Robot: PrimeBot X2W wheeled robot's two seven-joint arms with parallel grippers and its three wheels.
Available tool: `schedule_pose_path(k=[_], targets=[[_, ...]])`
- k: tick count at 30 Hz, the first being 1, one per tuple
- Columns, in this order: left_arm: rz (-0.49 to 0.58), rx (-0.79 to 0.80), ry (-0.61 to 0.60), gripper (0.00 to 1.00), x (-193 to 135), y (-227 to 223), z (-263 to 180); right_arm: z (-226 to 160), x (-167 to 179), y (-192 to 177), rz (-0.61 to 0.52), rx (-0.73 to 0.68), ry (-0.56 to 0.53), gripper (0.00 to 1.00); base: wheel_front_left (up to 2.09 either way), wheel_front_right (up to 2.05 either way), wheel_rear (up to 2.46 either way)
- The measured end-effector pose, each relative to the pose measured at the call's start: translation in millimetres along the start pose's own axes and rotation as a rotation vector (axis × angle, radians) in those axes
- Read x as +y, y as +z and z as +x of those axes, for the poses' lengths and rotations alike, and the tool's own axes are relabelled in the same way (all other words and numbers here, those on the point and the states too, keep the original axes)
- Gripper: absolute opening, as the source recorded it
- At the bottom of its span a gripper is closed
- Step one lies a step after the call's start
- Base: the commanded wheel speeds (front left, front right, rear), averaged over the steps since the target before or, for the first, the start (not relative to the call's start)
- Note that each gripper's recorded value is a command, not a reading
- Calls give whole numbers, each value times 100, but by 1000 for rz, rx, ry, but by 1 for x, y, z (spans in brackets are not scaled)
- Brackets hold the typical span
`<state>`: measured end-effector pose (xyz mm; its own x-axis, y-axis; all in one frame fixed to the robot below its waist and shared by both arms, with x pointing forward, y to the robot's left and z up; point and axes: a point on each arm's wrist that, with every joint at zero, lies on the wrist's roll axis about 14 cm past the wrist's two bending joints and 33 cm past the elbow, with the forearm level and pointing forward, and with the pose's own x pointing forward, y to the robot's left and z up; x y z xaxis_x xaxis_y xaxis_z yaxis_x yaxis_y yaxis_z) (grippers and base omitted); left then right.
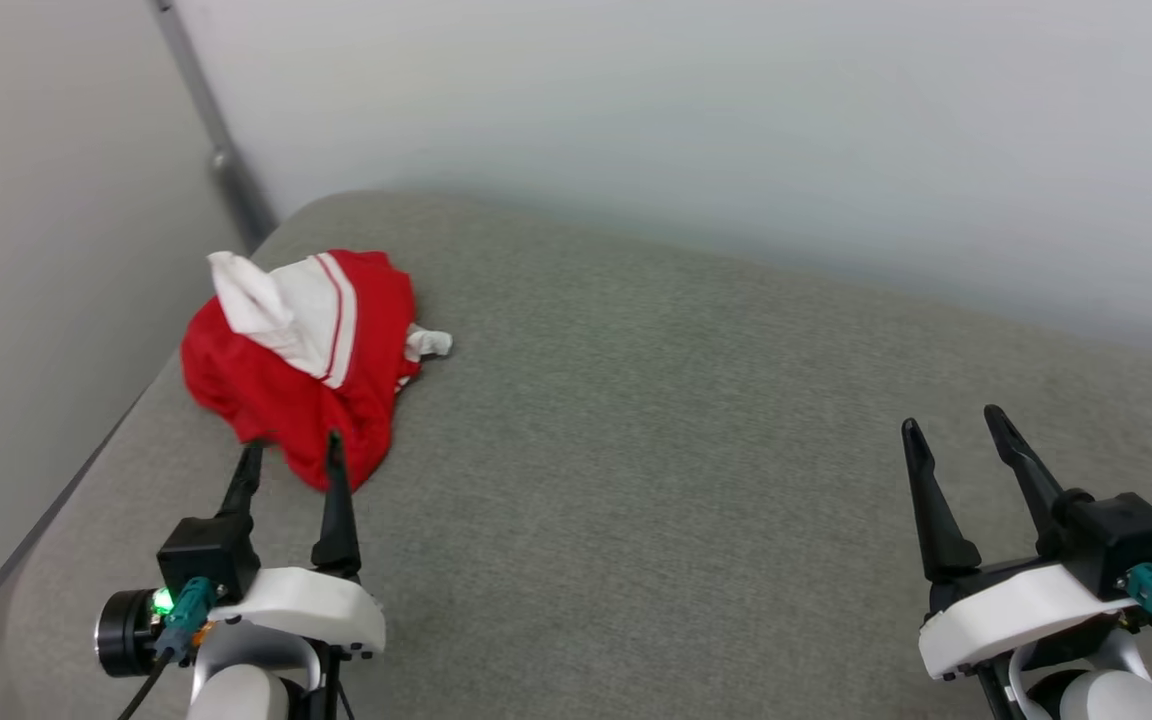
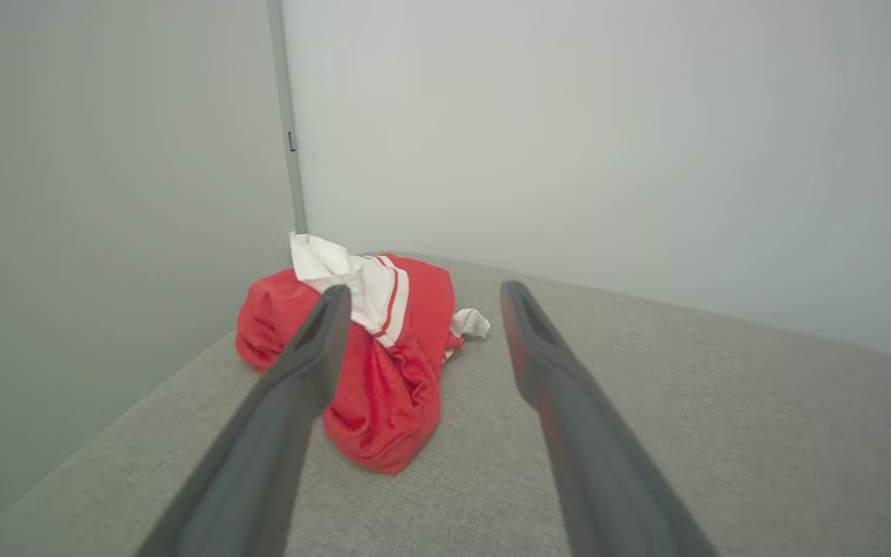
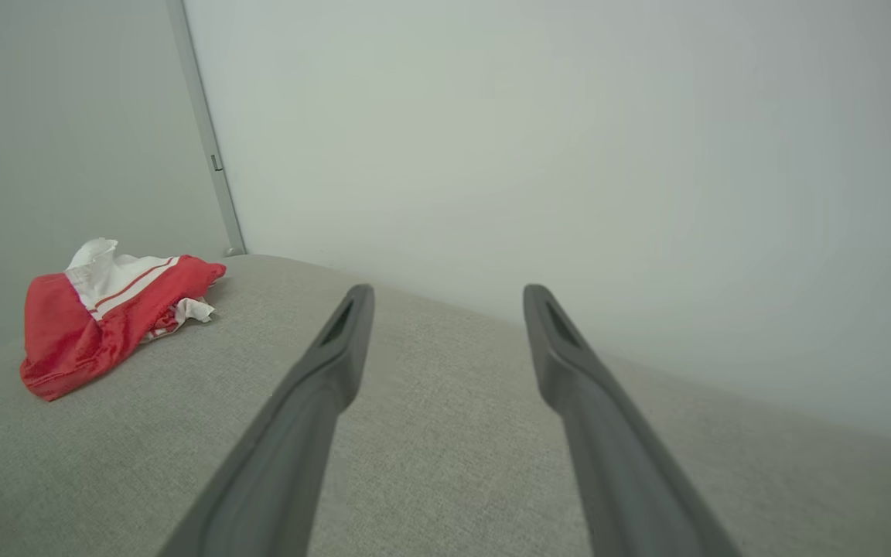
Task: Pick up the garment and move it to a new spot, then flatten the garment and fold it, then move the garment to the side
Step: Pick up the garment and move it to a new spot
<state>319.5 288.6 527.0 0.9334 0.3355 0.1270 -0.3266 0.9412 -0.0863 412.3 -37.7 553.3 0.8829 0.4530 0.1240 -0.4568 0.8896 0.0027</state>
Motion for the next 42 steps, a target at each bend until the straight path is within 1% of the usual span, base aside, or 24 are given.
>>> schedule_pose_path(k=[4, 8, 13, 16, 20, 24, 29, 32, 36, 38, 42], targets=[[7, -3, 69, 100, 23, 2, -9, 10, 18, -3, 10, 4, 55, 100, 0, 0, 0], [13, -5, 108, 100, 37, 4, -15, 15, 27, -5, 17, 11, 85, 100, 0, 0, 0], [18, 0, 120, 100, 40, 2, -15, 17, 30, -7, 23, 19, 94, 100, 0, 0, 0], [23, -2, 106, 100, 34, 3, -8, 18, 27, -9, 25, 23, 89, 100, 0, 0, 0], [35, -36, 56, 100, 21, 15, 19, 22, 20, -11, 20, 28, 81, 100, 0, 0, 0], [65, -93, 21, 100, 14, 39, 62, 29, 5, -12, 22, 22, 55, 100, 0, 0, 0], [86, -89, 8, 100, 17, 63, 125, 33, -17, -22, 28, 32, 12, 100, 0, 0, 0], [99, -4, -1, 100, 17, 57, 160, 35, -35, -30, 30, 40, -21, 100, 0, 0, 0], [130, 187, -3, 100, 25, 27, 199, 37, -56, -48, 38, 65, -63, 100, 0, 0, 0], [143, 314, 9, 100, 33, 1, 210, 37, -65, -58, 44, 80, -82, 100, 0, 0, 0], [160, 607, 25, 100, 40, -63, 211, 35, -83, -76, 52, 106, -124, 100, 0, 0, 0]])
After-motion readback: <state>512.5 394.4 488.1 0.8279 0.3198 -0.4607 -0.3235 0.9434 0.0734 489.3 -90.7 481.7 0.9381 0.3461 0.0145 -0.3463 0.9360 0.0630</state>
